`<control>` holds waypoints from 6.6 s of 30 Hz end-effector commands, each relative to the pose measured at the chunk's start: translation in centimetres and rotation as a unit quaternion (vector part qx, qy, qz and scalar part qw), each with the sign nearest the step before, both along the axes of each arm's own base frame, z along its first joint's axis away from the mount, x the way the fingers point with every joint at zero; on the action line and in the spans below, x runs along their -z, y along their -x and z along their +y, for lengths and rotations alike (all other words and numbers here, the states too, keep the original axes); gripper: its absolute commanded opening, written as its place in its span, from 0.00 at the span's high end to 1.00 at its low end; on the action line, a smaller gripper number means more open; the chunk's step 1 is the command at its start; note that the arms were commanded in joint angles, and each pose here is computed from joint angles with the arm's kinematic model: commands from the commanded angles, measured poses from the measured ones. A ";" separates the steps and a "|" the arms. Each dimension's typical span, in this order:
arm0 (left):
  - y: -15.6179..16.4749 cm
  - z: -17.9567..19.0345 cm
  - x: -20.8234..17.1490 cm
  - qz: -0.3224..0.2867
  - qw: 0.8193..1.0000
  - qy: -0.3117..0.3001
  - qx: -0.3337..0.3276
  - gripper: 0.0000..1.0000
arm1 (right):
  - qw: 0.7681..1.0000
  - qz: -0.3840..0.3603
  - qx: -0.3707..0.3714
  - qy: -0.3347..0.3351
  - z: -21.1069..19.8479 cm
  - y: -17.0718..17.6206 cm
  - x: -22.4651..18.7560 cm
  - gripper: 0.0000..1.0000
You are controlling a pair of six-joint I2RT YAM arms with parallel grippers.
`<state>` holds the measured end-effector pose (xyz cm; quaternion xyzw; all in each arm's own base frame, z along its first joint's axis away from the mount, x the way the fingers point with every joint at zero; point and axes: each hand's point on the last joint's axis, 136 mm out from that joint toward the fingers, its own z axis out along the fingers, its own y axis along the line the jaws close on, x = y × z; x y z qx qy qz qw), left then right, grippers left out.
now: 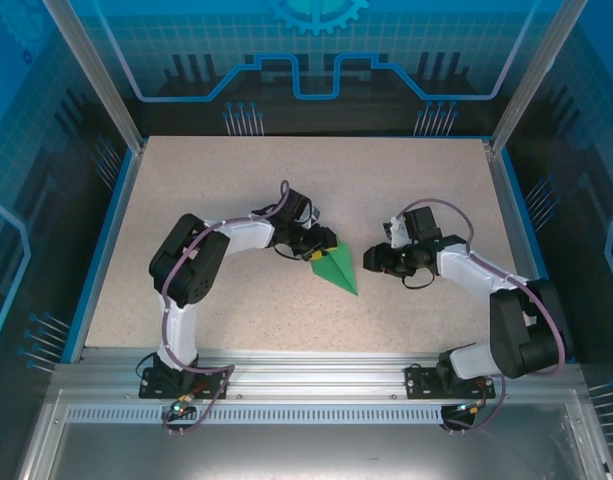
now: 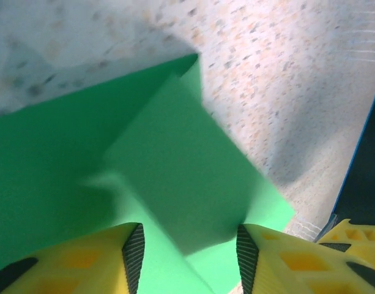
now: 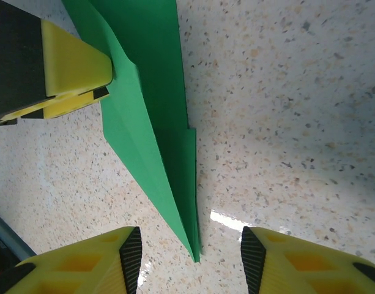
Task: Fold a paper plane with a square sheet of paper (fold left side to right side)
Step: Turn over the paper at the center of the table, then fold the wing for the fifth time at the center of the table.
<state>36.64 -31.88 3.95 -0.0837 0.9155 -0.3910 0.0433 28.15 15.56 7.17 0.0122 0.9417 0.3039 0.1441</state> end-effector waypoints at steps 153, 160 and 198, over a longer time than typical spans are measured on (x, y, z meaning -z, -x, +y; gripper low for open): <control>0.0 -1.0 -5.2 -0.113 0.983 0.116 0.091 0.95 | 0.987 -0.045 -0.047 -0.147 -0.6 -5.3 -2.2 0.28; 1.1 -0.7 -6.5 -0.131 0.973 0.150 0.120 0.98 | 0.978 -0.041 -0.079 -0.190 0.6 -7.3 -1.2 0.28; 5.0 5.0 -11.4 -0.248 0.944 -0.125 0.175 0.30 | 0.986 0.043 -0.047 -0.154 2.4 -4.8 -1.6 0.91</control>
